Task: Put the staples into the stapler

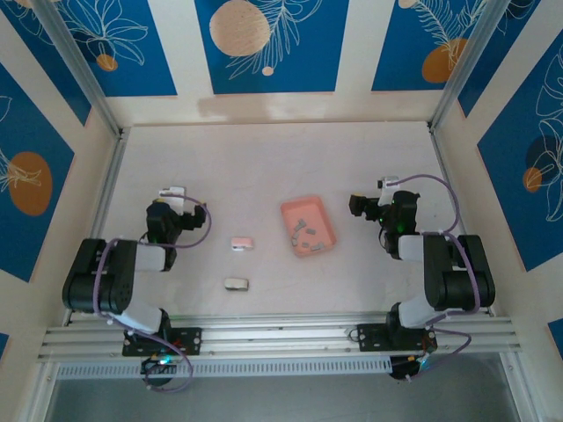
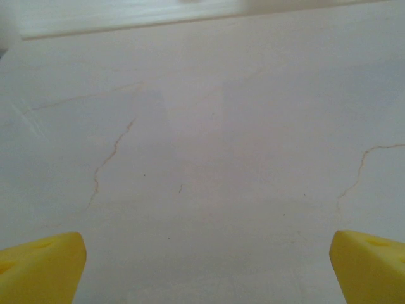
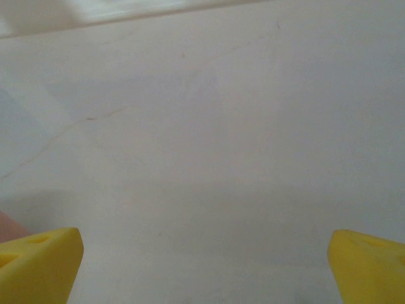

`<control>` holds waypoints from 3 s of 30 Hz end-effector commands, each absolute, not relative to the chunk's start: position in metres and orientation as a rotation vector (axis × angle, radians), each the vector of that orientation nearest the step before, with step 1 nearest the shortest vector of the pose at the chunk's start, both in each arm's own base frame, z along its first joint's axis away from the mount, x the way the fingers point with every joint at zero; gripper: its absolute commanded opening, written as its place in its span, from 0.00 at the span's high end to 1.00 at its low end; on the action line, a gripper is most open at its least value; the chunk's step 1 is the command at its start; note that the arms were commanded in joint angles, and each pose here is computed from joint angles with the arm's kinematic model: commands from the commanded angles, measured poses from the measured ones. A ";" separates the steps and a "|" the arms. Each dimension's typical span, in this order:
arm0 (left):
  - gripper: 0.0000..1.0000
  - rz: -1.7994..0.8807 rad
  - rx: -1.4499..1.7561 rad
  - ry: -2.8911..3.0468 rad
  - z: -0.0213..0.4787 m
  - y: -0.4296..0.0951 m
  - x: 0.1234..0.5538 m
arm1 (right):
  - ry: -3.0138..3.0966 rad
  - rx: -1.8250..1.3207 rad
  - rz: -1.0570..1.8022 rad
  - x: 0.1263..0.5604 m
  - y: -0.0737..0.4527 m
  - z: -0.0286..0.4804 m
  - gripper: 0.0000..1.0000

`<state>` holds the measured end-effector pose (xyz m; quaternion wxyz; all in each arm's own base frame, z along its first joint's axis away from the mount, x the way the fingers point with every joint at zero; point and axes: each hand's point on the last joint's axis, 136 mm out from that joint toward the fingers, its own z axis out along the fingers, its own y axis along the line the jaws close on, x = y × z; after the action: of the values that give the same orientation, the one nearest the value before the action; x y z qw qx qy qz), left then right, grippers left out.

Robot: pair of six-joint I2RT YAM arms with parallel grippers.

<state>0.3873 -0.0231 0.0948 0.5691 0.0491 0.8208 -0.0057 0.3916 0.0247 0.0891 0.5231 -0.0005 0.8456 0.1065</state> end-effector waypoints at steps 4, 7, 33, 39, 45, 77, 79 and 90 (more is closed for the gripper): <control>0.07 -0.103 0.063 1.958 0.156 -0.028 0.370 | 2.120 0.017 0.351 0.389 0.037 0.150 0.01; 0.13 -0.231 0.052 2.016 0.169 -0.044 0.359 | 2.172 -0.030 0.412 0.375 0.062 0.173 0.01; 0.23 -0.934 -0.642 2.444 0.093 -0.101 0.291 | 1.769 -1.717 0.736 0.129 0.380 0.109 0.07; 0.23 -0.927 -0.633 2.429 0.101 -0.095 0.298 | 1.753 -1.748 0.719 0.151 0.410 0.087 0.14; 0.23 -0.938 -0.633 2.427 0.099 -0.094 0.300 | 1.731 -1.786 0.765 0.156 0.436 0.071 0.16; 0.30 -1.039 -0.521 2.396 0.113 -0.110 0.301 | 1.754 -1.649 0.908 0.168 0.437 0.099 0.68; 0.32 -1.084 -0.465 2.360 0.124 -0.118 0.304 | 1.760 -1.539 0.926 0.180 0.427 0.117 0.69; 0.33 -1.089 -0.395 2.412 0.125 -0.144 0.303 | 1.816 -1.441 0.840 0.193 0.371 0.144 0.60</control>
<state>0.3026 -0.1469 0.1322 0.2455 -0.1265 0.8684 -0.4118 0.2121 0.3734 0.1563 0.3683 -0.5142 0.6959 0.3400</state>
